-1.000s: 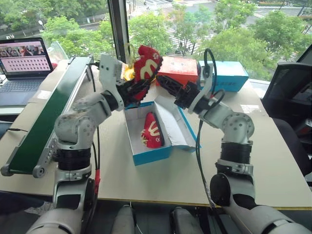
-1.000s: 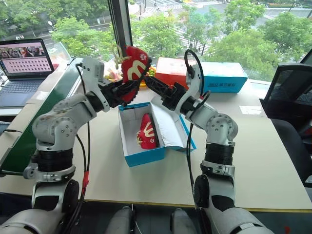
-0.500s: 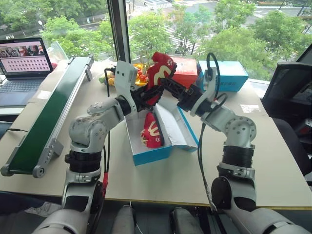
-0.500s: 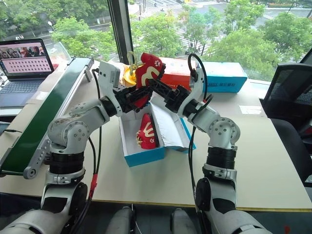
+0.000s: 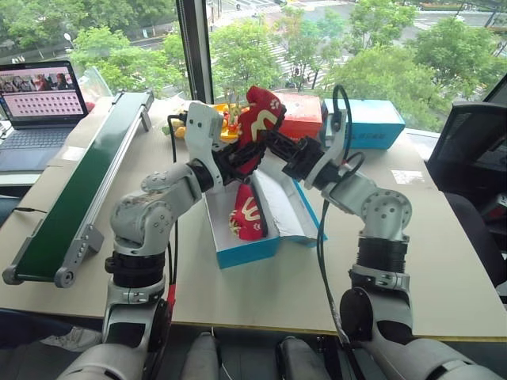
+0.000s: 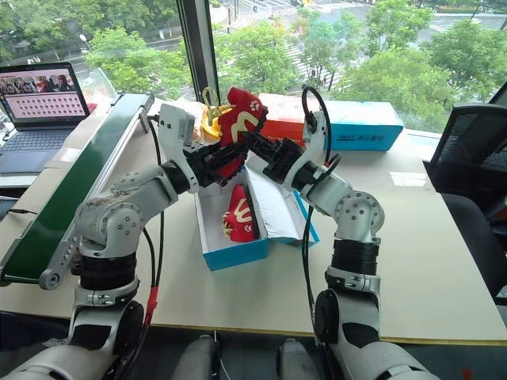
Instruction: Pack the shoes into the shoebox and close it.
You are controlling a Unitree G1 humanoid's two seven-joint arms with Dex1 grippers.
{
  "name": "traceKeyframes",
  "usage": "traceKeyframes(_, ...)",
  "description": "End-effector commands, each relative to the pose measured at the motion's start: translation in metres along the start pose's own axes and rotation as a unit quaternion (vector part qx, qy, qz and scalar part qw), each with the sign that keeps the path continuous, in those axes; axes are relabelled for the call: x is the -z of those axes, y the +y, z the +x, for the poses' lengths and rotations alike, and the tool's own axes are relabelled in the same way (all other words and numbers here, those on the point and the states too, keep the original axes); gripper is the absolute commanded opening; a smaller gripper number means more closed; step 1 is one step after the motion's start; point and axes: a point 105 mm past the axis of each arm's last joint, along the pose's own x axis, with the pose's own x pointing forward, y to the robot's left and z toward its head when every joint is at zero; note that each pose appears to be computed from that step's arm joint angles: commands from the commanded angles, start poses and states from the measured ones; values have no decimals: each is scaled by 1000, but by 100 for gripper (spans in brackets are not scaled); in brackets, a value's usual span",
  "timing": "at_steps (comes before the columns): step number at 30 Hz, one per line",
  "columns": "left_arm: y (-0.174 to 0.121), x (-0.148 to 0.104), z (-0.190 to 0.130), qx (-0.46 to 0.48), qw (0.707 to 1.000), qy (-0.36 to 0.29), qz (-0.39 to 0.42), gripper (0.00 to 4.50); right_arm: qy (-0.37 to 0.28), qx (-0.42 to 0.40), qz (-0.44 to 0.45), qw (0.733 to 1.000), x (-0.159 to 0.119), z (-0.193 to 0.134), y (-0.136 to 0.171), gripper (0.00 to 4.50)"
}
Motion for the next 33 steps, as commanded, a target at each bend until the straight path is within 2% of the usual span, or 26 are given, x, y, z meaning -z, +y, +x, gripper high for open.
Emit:
traceKeyframes(1,-8,-5,-24,48,997,28,51,439,-35,1,-61,997,-27,4,12,30)
traceKeyframes(5,31,-3,-78,18,989,105,103,448,46,10,-162,986,-16,7,21,30)
traceKeyframes(11,64,16,-118,-31,970,189,151,448,168,-26,-191,967,24,2,27,30)
traceKeyframes(21,53,53,-141,-4,954,250,163,448,245,-27,-164,955,64,3,13,30)
traceKeyframes(26,48,55,-142,-7,956,245,159,448,286,2,-205,936,81,2,-6,30)
traceKeyframes(33,50,54,-143,-24,957,240,160,448,297,12,-211,931,88,11,-16,30)
